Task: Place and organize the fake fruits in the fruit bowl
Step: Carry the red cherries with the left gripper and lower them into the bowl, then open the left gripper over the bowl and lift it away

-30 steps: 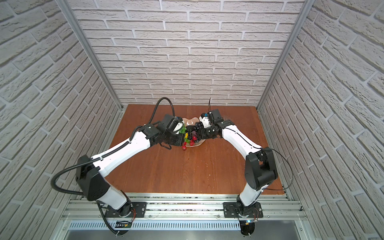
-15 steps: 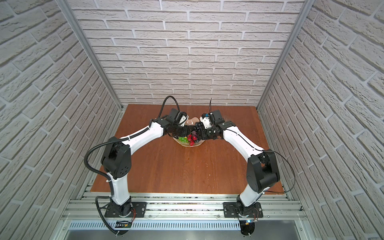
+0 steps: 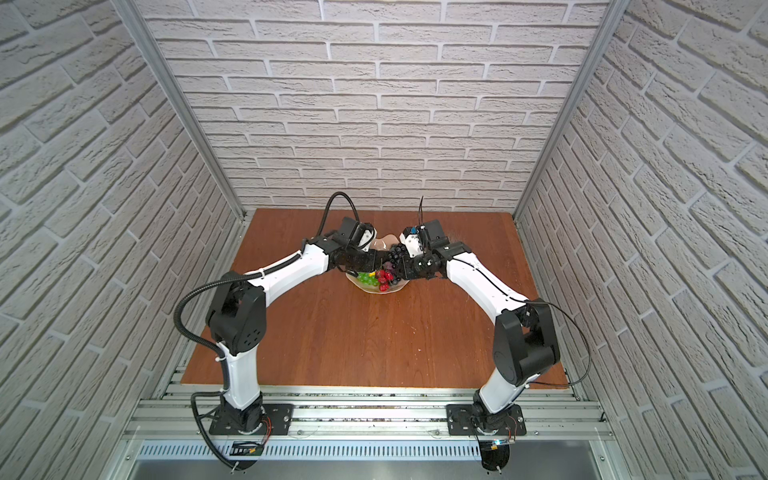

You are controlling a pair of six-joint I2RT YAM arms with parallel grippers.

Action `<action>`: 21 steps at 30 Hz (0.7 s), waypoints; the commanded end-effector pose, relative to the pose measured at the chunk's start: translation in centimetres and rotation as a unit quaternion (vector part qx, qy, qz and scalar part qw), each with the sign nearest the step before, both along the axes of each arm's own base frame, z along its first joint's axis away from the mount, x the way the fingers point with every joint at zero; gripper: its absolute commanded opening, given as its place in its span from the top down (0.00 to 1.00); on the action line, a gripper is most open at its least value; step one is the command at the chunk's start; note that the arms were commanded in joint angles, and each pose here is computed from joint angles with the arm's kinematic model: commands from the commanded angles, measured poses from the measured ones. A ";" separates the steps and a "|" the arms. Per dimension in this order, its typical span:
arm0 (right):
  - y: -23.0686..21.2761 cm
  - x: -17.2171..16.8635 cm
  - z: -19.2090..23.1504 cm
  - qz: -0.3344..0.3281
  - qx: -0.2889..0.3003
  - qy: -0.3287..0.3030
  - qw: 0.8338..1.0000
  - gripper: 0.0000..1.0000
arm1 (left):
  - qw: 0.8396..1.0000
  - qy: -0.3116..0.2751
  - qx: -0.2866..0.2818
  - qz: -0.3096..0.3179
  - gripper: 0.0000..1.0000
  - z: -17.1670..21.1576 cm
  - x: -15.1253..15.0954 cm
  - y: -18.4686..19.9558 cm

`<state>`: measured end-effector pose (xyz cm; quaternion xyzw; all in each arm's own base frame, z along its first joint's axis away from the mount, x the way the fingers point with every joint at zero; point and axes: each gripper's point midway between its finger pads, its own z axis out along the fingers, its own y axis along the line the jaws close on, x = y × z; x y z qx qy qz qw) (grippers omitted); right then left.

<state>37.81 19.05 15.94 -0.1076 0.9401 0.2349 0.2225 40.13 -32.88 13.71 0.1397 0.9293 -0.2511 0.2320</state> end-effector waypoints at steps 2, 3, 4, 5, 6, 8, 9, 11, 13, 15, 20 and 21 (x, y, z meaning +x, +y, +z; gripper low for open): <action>0.2 0.1 2.3 0.007 0.004 -0.033 0.999 0.69 | 1.000 -0.022 -0.001 -0.001 0.72 1.6 0.4 0.3; 0.2 0.1 2.4 0.007 0.004 -0.034 0.999 0.69 | 1.000 -0.025 0.002 0.001 0.65 1.7 0.4 0.5; 0.1 0.0 2.5 0.007 0.003 -0.035 0.999 0.69 | 1.000 -0.029 0.002 0.001 0.64 2.1 0.4 0.6; 0.1 0.0 2.6 0.007 0.003 -0.036 0.999 0.69 | 0.999 -0.032 0.003 0.001 0.64 2.4 0.3 0.8; 0.0 -0.1 2.9 0.006 0.003 -0.039 0.999 0.69 | 0.999 -0.035 0.004 0.000 0.63 3.0 0.2 0.9; -0.1 -0.2 3.3 0.007 0.000 -0.044 0.999 0.68 | 0.999 -0.041 0.007 0.003 0.58 3.9 -0.1 1.5; -0.3 -0.2 3.6 0.007 -0.003 -0.049 0.999 0.68 | 0.999 -0.044 0.009 0.005 0.57 4.5 -0.3 1.9; -0.6 -0.3 4.1 0.005 -0.011 -0.055 0.998 0.67 | 0.999 -0.047 0.013 0.014 0.50 5.5 -0.7 3.0; -1.1 -0.3 4.7 0.000 -0.021 -0.064 0.998 0.55 | 0.998 -0.057 0.010 0.027 0.42 7.0 -1.2 4.5; -1.6 -0.3 5.2 -0.007 -0.035 -0.073 0.997 0.18 | 0.997 -0.068 0.013 0.047 0.31 8.4 -1.6 6.3; -3.8 1.0 6.5 -0.045 -0.089 -0.105 0.990 0.02 | 0.984 -0.108 0.058 0.129 0.02 10.4 -1.8 13.1; -4.4 1.3 6.8 -0.056 -0.102 -0.114 0.987 0.01 | 0.982 -0.110 0.062 0.142 0.02 10.3 -1.8 14.4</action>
